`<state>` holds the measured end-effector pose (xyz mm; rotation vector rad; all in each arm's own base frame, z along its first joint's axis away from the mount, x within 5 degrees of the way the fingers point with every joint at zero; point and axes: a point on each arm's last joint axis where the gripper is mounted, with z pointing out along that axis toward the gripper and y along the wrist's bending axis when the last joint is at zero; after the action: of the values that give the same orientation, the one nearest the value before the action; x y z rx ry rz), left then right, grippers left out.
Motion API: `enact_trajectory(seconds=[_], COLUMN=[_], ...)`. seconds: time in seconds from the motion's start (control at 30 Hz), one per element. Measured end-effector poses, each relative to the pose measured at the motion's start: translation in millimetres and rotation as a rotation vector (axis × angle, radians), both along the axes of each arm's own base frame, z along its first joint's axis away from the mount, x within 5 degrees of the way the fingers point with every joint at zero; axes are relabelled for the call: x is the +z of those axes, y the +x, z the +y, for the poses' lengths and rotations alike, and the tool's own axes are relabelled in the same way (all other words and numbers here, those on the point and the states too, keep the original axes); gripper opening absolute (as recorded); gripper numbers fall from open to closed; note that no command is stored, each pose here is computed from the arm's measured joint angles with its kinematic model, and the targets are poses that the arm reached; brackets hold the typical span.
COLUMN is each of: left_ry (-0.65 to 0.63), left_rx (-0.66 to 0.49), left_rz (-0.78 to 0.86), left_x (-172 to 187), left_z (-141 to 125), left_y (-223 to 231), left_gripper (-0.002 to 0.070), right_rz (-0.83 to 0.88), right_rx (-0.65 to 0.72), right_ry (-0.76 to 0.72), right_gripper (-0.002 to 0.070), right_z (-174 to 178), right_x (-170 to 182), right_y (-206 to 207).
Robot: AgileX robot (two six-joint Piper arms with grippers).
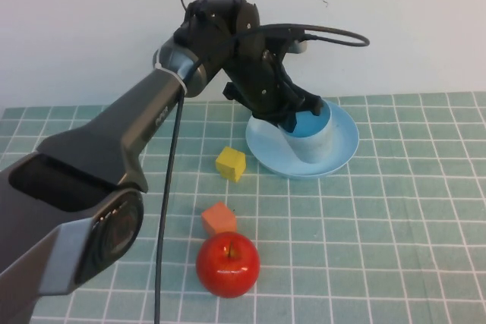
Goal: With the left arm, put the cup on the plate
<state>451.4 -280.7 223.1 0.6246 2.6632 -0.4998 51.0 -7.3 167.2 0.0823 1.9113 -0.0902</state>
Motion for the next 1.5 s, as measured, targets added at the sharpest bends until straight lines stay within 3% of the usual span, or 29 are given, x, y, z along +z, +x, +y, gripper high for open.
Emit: enact_trajectory(seconds=[0.17, 0.4, 0.63, 0.77, 0.87, 1.0, 1.07, 1.17, 1.23, 1.4, 1.5], left_ry=[-0.026, 0.026, 0.033, 0.017, 0.014, 0.031, 0.041, 0.048, 0.034, -0.066, -0.148], left_rx=[0.026, 0.054, 0.069, 0.109, 0.117, 0.136, 0.172, 0.210, 0.223, 0.244, 0.201], left_rz=[-0.062, -0.141, -0.134, -0.139, -0.178, -0.269, -0.324, -0.404, -0.452, -0.552, -0.611], left_x=[6.3, 0.4, -20.3, -16.9, -0.3, 40.0, 64.6, 102.9, 130.2, 194.4, 225.7], left_z=[-4.8, -1.2, -3.5, -3.4, -1.4, 6.8, 13.6, 24.7, 31.7, 44.1, 41.5], left_y=[5.7, 15.2, 21.1, 22.7, 22.8, 19.9, 17.2, 8.9, -0.3, -30.4, -52.3], left_gripper=[0.0036, 0.0137, 0.0326, 0.0456, 0.0498, 0.0431, 0.0342, 0.0140, 0.0060, 0.0008, 0.0004], right_rz=[0.000, 0.000, 0.000, 0.000, 0.000, 0.000, 0.000, 0.000, 0.000, -0.001, -0.002], right_rx=[0.000, 0.000, 0.000, 0.000, 0.000, 0.000, 0.000, 0.000, 0.000, 0.001, 0.002], right_ry=[0.000, 0.000, 0.000, 0.000, 0.000, 0.000, 0.000, 0.000, 0.000, 0.011, 0.033], right_gripper=[-0.0002, -0.0002, -0.0002, -0.0002, -0.0002, -0.0002, -0.0002, -0.0002, -0.0002, -0.0002, -0.0002], right_z=[0.0, 0.0, 0.0, 0.0, 0.0, 0.0, 0.0, 0.0, 0.0, 0.4, 1.2], right_x=[0.0, 0.0, 0.0, 0.0, 0.0, 0.0, 0.0, 0.0, 0.0, 0.0, -0.1], right_y=[0.0, 0.0, 0.0, 0.0, 0.0, 0.0, 0.0, 0.0, 0.0, 0.0, 0.1])
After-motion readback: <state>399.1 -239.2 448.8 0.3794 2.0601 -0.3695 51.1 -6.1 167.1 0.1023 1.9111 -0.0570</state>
